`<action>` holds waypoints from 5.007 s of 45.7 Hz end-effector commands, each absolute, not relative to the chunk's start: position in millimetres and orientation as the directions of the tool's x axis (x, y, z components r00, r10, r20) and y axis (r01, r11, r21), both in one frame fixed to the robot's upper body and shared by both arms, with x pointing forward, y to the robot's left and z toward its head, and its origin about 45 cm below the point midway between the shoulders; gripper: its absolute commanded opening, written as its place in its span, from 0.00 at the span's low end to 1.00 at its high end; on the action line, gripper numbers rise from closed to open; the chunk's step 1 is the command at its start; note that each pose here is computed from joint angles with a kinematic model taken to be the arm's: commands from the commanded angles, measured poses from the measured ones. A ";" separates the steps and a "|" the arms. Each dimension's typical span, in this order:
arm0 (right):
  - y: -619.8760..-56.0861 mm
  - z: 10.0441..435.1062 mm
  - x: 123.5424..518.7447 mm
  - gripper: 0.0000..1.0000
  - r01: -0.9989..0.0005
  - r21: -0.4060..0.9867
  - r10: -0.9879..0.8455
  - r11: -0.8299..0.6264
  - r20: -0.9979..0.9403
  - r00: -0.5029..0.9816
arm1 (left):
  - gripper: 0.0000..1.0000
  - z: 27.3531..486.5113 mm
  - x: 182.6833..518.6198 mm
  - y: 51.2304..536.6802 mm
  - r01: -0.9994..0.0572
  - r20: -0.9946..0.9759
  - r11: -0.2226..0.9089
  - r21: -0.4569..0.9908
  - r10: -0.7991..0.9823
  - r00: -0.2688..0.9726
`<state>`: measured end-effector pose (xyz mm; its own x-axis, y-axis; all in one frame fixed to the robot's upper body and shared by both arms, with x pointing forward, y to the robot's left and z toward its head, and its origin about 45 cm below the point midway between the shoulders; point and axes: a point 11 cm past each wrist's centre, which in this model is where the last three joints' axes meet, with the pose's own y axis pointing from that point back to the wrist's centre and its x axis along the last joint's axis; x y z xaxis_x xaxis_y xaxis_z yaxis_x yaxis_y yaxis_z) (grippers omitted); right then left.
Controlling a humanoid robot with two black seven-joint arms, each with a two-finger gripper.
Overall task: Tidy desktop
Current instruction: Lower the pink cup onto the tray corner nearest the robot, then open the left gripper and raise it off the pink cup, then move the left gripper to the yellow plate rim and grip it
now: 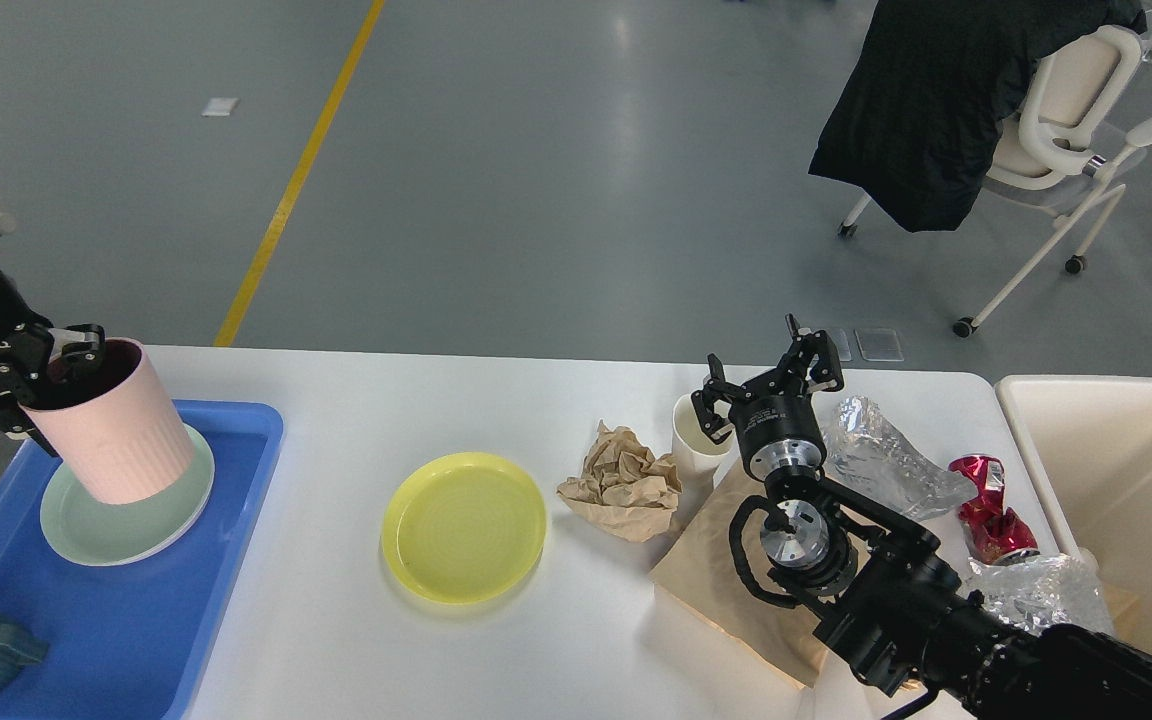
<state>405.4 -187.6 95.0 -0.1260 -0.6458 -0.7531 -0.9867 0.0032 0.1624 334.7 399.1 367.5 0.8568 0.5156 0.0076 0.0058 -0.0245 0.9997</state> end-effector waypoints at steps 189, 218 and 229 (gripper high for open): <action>-187.9 94.7 405.4 1.00 -0.987 0.163 -0.646 0.004 -0.752 -0.127 | 0.79 133.9 331.1 301.9 -0.151 0.186 -0.118 0.981 0.776 0.603; -187.9 94.7 405.4 1.00 -0.987 0.163 -0.646 0.004 -0.752 -0.127 | 0.78 98.3 335.4 268.9 -0.176 0.183 -0.098 0.980 0.793 0.581; -187.9 94.7 405.4 1.00 -0.987 0.163 -0.646 0.004 -0.752 -0.127 | 0.76 91.1 340.0 261.9 -0.188 0.192 -0.100 0.977 0.793 0.578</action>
